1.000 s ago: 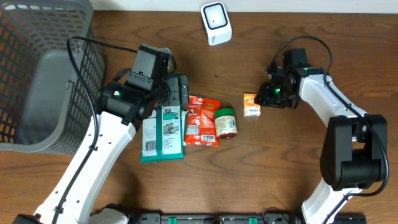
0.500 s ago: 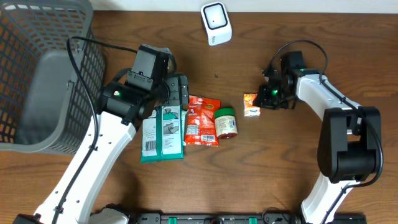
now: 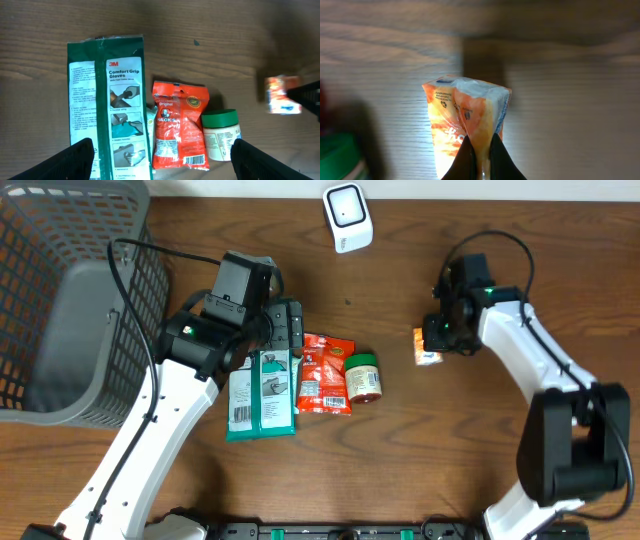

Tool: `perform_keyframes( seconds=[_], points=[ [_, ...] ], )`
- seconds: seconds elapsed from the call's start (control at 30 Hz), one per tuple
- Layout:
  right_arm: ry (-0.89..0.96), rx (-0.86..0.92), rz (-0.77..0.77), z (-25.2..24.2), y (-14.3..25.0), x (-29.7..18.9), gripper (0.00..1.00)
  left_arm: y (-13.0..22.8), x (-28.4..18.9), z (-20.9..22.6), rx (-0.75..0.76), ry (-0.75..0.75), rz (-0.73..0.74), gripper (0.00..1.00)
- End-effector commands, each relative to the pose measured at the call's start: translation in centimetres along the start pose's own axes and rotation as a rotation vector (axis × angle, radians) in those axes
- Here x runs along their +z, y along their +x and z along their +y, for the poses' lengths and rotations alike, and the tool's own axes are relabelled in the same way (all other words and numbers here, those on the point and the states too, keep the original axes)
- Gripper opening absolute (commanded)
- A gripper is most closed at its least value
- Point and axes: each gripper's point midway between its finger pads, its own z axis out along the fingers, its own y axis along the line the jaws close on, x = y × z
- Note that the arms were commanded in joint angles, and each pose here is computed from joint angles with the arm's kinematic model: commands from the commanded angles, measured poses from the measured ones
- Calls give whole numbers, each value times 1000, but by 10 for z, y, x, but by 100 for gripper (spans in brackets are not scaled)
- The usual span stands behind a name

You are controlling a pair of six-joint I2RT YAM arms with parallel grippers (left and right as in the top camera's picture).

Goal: Scan the item barcode
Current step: 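Lift and rotate the orange box in the right gripper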

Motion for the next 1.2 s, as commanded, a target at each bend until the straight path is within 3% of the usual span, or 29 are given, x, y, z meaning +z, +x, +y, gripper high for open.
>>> perform_keyframes(
  seconds=[0.0,0.33,0.53,0.87,1.1,1.17],
  points=[
    [397,-24,-115,-31,-13,-25,1,-5,-3,-2,21,6,-10,87],
    [695,-287,-191,16,-7,-12,1,-5,-3,-2,20,6,-10,87],
    [803,-335,-183,10,-6,-4,1,-5,-3,-2,20,6,-10,87],
    [720,-335,-141,20,0,23,2,-5,-3,-2,20,6,-11,87],
    [672,-330,-129,26,3,28,14,-5,-3,-2,20,6,-10,87],
    [653,-329,-121,28,4,30,21,-5,-3,-2,21,6,-10,87]
  ],
)
